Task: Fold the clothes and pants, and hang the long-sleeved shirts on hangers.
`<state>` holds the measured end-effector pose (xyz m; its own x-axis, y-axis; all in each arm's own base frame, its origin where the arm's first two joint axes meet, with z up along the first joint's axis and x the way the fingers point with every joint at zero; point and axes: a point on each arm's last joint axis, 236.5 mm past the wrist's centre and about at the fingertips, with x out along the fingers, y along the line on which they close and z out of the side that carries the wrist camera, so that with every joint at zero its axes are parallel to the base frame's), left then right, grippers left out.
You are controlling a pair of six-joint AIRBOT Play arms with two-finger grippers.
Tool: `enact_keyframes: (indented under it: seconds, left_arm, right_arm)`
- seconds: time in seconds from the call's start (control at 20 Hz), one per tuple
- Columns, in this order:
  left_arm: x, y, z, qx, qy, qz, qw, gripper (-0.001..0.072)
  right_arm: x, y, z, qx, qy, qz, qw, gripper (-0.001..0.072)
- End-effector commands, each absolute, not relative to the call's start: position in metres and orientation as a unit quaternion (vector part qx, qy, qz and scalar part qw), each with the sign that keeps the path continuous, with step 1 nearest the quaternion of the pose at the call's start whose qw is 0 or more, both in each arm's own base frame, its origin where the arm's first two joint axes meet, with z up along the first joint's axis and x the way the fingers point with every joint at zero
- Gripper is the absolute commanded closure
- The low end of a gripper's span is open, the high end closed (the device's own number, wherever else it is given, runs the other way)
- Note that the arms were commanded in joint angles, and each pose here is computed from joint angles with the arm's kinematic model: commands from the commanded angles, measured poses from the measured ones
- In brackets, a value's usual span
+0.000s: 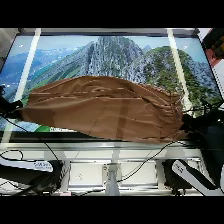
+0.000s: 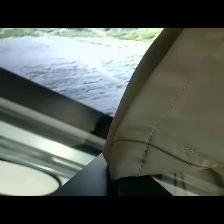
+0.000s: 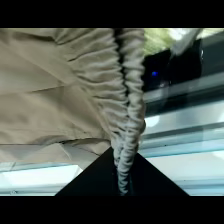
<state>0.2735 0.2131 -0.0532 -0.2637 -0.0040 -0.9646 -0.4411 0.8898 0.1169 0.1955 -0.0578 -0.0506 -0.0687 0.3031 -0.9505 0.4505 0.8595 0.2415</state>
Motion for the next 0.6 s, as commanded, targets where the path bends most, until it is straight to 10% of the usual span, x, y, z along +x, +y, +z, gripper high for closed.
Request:
enact_keyframes:
  seconds: [0.0,0.55]
  left_arm:
    - [0.251,0.231,-0.056,-0.107,0.803,0.211,0.547,0.0695]
    - [0.224,0.283,-0.037,-0.025,0.808,0.290,0.511,0.0694]
  right_arm:
    - [0.186,-0.056,-0.061,0.256,0.738,-0.062,0.621,0.0671]
    - [0.207,-0.086,-0.053,0.229,0.708,-0.106,0.659,0.0671]
